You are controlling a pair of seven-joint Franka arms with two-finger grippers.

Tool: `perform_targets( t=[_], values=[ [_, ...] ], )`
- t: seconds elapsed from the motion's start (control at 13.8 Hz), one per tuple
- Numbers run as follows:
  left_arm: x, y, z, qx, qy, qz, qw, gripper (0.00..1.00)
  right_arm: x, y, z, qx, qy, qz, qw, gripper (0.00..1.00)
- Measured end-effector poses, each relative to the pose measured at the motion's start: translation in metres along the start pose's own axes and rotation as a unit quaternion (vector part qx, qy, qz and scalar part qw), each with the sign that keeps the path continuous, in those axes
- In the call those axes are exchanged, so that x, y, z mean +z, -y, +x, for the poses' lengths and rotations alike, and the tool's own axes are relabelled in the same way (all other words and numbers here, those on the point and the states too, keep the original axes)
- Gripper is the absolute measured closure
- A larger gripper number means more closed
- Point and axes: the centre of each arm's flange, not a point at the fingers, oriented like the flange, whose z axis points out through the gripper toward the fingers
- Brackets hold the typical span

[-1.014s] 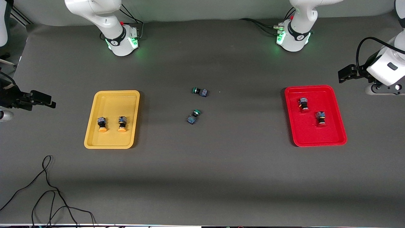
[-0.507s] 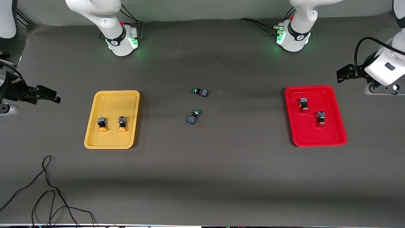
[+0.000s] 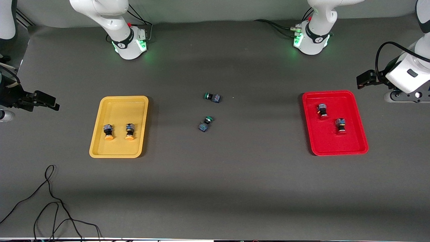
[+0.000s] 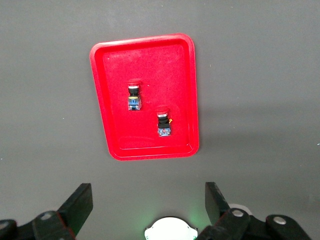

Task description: Place red and yellow buttons in trays

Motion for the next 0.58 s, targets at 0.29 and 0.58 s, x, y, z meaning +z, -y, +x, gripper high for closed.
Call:
perform_targets(
  t=[0.29,0.58],
  values=[
    [0.0,0.0,0.0,0.0,0.0,0.0,1.0,0.0,0.0007,-0.0003,-0.0009,0.011,0.004,-0.002,1.0,0.0],
    [0.0,0.0,0.0,0.0,0.0,0.0,1.0,0.0,0.0015,0.0008,-0.0018,0.026,0.008,-0.003,1.0,0.0]
  ],
)
